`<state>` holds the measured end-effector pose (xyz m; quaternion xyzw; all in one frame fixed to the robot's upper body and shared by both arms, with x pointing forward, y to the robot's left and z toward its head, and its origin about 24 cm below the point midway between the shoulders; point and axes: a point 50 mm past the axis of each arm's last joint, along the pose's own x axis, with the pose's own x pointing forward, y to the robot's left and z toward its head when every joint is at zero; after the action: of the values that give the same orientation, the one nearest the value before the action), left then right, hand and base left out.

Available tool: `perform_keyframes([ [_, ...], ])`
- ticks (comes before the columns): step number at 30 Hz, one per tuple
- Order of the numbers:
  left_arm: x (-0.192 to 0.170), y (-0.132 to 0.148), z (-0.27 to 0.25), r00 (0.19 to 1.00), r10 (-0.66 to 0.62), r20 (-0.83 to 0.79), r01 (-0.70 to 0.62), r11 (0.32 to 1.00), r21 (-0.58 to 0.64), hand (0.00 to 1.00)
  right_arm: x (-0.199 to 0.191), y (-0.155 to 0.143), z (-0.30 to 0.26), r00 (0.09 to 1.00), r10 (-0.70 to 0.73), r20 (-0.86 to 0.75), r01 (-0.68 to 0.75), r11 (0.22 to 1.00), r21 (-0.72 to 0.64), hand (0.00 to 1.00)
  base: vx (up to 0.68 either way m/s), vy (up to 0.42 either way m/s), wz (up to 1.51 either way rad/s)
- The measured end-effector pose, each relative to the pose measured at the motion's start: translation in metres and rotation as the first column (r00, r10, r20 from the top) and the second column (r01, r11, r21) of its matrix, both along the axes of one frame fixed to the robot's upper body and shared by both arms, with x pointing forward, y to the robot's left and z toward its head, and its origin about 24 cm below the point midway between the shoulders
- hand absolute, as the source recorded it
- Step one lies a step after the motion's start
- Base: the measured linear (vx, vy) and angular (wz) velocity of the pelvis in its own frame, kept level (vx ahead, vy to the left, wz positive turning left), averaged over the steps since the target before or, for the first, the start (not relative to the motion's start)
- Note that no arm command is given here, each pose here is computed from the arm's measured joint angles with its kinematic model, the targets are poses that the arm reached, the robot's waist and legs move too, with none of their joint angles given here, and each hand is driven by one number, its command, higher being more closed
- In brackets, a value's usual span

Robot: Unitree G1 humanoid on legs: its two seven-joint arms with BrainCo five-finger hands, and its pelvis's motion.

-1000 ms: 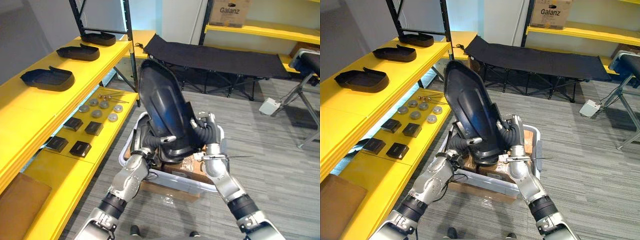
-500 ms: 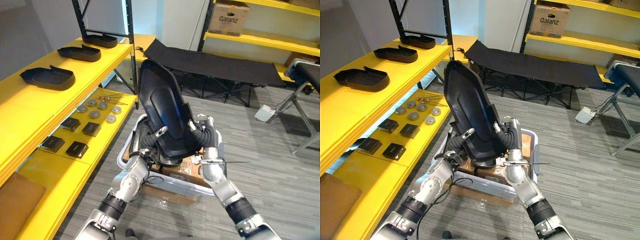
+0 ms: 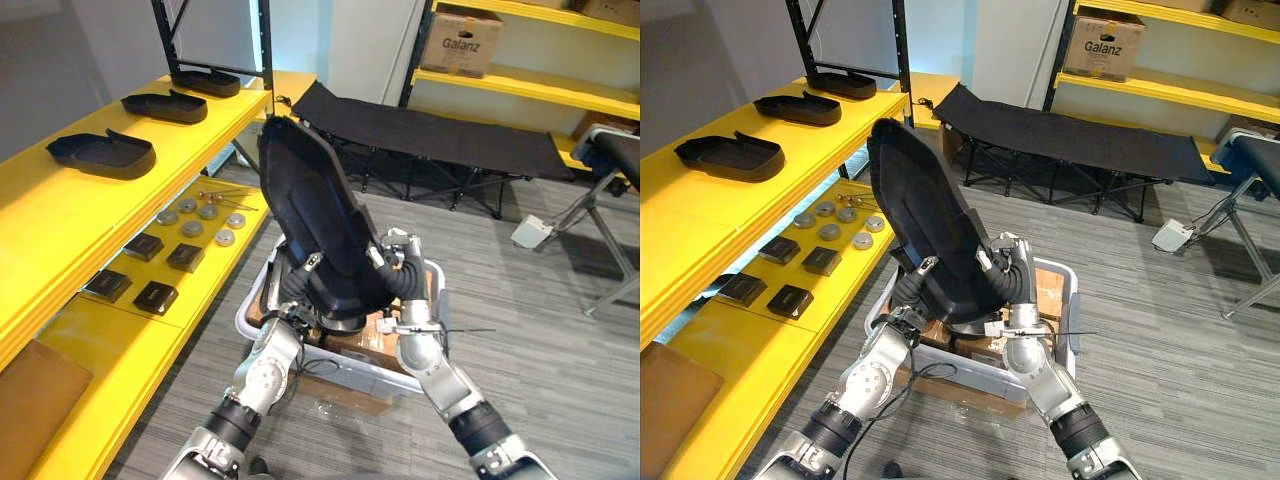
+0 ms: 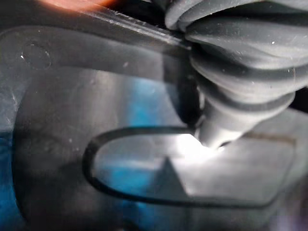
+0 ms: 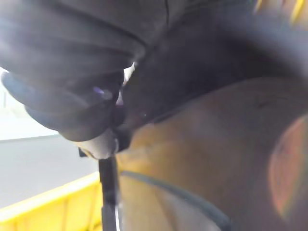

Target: Walk over and take plastic housings, then place them on the shelf

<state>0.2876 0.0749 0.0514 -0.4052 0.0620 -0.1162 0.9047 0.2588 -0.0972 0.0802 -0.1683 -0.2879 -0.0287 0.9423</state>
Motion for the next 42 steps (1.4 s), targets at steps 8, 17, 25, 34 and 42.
perform_keyframes([
  [8, 0.000, 0.018, 0.039, 0.953, 0.149, 0.264, -0.210, 0.953, 0.220, 1.00, -0.015, 0.003, -0.019, 0.994, -0.012, -0.106, 0.019, 0.997, 0.071, 0.00, -0.01, 0.007, -0.08],
  [17, -0.019, 0.065, 0.035, 0.764, 0.437, 0.475, -0.645, 0.544, 0.537, 1.00, -0.017, -0.015, -0.008, 0.982, 0.098, -0.159, -0.034, 0.932, 0.362, 0.00, -0.01, 0.004, -0.05],
  [25, -0.049, 0.119, 0.005, 0.667, 0.456, 0.589, -0.671, 0.025, 0.741, 1.00, -0.030, -0.070, -0.007, 0.977, 0.206, -0.064, -0.118, 0.758, 0.641, 0.00, 0.00, 0.001, 0.00],
  [34, -0.080, 0.144, -0.006, 0.618, 0.605, 0.502, -0.672, 0.074, 0.737, 1.00, -0.072, -0.118, -0.071, 0.929, 0.180, -0.322, 0.110, 0.697, 0.709, 0.00, 0.01, -0.016, 0.34],
  [42, -0.117, 0.163, -0.005, 0.599, 0.647, 0.473, -0.659, 0.062, 0.750, 1.00, -0.063, -0.110, -0.090, 0.895, 0.199, -0.399, 0.143, 0.720, 0.679, 0.00, 0.01, -0.094, 1.16],
])
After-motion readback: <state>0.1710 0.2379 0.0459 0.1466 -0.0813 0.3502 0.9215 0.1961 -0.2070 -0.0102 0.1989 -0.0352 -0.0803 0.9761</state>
